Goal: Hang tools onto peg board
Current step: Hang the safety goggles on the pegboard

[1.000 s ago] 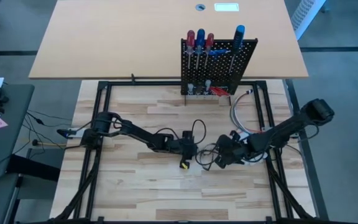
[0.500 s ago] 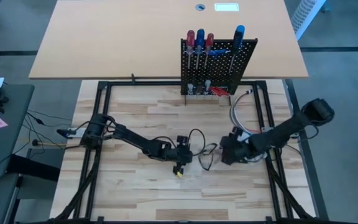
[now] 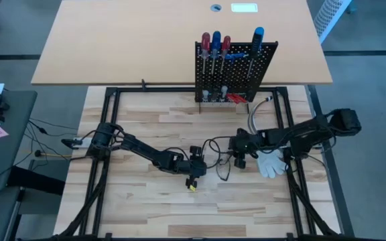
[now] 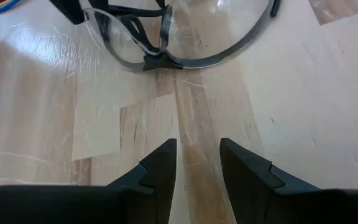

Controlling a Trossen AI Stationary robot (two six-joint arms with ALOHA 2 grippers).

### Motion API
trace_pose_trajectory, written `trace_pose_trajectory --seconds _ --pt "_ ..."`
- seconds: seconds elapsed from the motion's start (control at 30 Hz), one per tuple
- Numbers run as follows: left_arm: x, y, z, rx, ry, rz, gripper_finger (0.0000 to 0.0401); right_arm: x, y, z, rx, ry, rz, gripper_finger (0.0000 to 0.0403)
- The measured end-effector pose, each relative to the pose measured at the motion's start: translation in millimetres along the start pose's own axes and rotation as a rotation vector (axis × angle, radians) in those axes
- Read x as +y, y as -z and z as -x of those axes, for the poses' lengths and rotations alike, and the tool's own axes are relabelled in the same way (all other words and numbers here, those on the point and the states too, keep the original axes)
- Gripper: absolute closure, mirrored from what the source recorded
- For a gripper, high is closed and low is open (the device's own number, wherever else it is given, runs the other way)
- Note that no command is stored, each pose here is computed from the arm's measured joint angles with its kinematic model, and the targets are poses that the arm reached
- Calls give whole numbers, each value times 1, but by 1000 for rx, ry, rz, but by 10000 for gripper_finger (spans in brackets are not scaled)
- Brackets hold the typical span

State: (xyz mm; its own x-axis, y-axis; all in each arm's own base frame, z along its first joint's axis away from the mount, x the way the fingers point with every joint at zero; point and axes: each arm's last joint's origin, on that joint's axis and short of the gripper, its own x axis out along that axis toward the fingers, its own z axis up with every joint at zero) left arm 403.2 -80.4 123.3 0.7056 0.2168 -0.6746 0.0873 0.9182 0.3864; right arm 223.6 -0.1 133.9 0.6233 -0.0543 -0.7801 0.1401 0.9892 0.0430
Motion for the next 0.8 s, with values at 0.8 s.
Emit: trace_pose_trajectory --seconds 0.8 --pt "12 17 26 112 -182 -42 281 1 -3 -24 -9 69 68 390"
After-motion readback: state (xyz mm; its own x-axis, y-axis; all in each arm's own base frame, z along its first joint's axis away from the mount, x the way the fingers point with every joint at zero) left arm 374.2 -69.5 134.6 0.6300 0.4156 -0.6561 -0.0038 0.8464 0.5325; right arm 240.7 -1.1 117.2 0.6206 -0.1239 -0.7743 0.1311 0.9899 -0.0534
